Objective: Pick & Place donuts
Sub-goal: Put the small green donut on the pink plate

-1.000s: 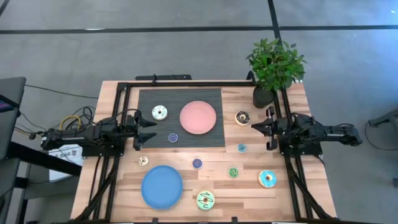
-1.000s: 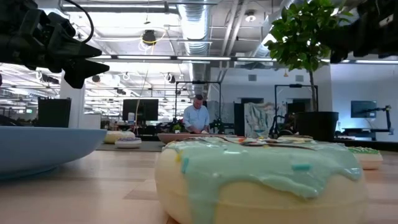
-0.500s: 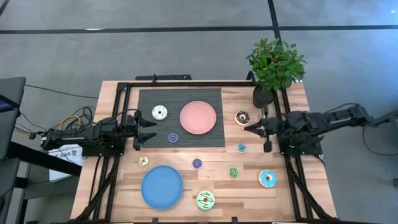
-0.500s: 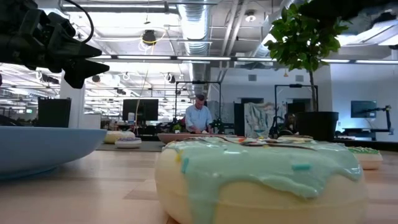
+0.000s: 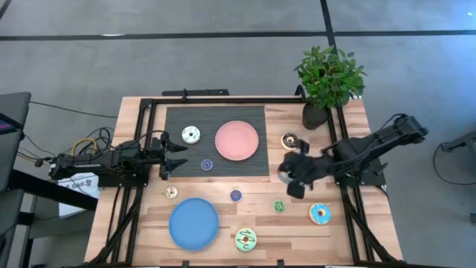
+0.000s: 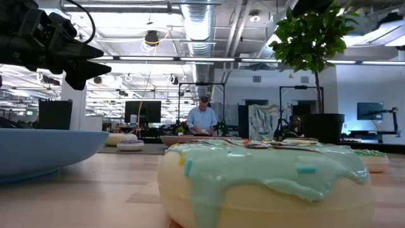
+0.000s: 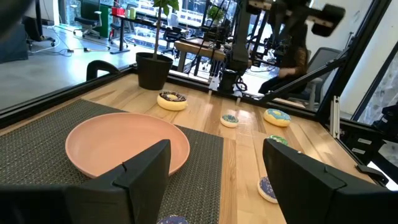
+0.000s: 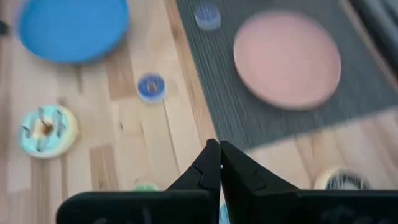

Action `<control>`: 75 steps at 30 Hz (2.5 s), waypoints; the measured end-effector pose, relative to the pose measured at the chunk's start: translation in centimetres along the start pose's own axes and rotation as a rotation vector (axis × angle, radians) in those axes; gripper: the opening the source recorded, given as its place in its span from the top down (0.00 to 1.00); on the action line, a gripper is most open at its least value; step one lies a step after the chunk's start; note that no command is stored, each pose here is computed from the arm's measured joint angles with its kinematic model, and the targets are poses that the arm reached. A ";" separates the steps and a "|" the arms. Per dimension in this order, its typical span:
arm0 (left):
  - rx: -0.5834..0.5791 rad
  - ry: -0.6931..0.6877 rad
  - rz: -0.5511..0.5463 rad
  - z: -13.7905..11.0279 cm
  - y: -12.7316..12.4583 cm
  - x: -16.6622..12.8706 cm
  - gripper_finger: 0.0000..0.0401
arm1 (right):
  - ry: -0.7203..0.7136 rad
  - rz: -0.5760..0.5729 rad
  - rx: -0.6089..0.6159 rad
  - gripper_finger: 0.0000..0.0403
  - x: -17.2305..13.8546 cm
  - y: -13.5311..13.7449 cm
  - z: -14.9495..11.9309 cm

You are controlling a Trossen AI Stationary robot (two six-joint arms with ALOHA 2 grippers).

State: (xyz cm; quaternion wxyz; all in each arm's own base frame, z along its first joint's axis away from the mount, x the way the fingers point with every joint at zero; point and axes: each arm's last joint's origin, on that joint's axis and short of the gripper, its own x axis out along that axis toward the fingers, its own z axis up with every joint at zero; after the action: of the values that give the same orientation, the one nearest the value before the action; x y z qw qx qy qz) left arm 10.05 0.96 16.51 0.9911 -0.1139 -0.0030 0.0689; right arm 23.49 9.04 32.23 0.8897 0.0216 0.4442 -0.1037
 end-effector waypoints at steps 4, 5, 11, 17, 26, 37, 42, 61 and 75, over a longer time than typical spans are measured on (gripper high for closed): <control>0.000 0.000 0.000 0.0 0.0 0.0 0.38 | 0.136 -0.047 0.107 1.00 1.6 1.5 0.1; 0.000 0.000 0.000 0.0 0.0 0.0 0.38 | 0.169 -0.053 0.129 1.00 2.0 1.8 -0.1; 0.000 0.000 0.000 0.0 0.0 0.0 0.38 | 0.310 -0.076 0.230 0.88 4.9 4.0 -1.1; 0.000 0.000 0.000 0.0 0.0 0.0 0.38 | 0.407 -0.118 0.300 0.67 7.4 6.0 -2.4; 0.000 0.000 0.000 0.0 0.0 0.0 0.38 | 0.523 -0.187 0.377 0.31 10.8 7.8 -3.9; 0.000 0.000 0.000 0.0 0.0 0.0 0.38 | 0.546 -0.126 0.342 0.21 13.5 9.3 -5.6; 0.000 0.000 0.000 0.0 0.0 0.0 0.38 | 0.534 -0.112 0.316 0.19 13.6 9.4 -5.6; 0.000 0.000 0.000 0.0 0.0 0.0 0.38 | 0.605 -0.013 0.331 0.19 16.2 8.0 -7.6; 0.000 0.000 0.000 0.0 0.0 0.0 0.38 | 0.531 -0.037 0.317 0.25 15.9 8.8 -7.9</control>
State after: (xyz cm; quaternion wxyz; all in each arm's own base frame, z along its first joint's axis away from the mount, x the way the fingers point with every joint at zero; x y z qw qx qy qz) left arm 10.05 0.96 16.52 0.9911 -0.1139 -0.0032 0.0689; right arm 28.35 16.05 14.39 0.7261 0.1782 0.6396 -0.1785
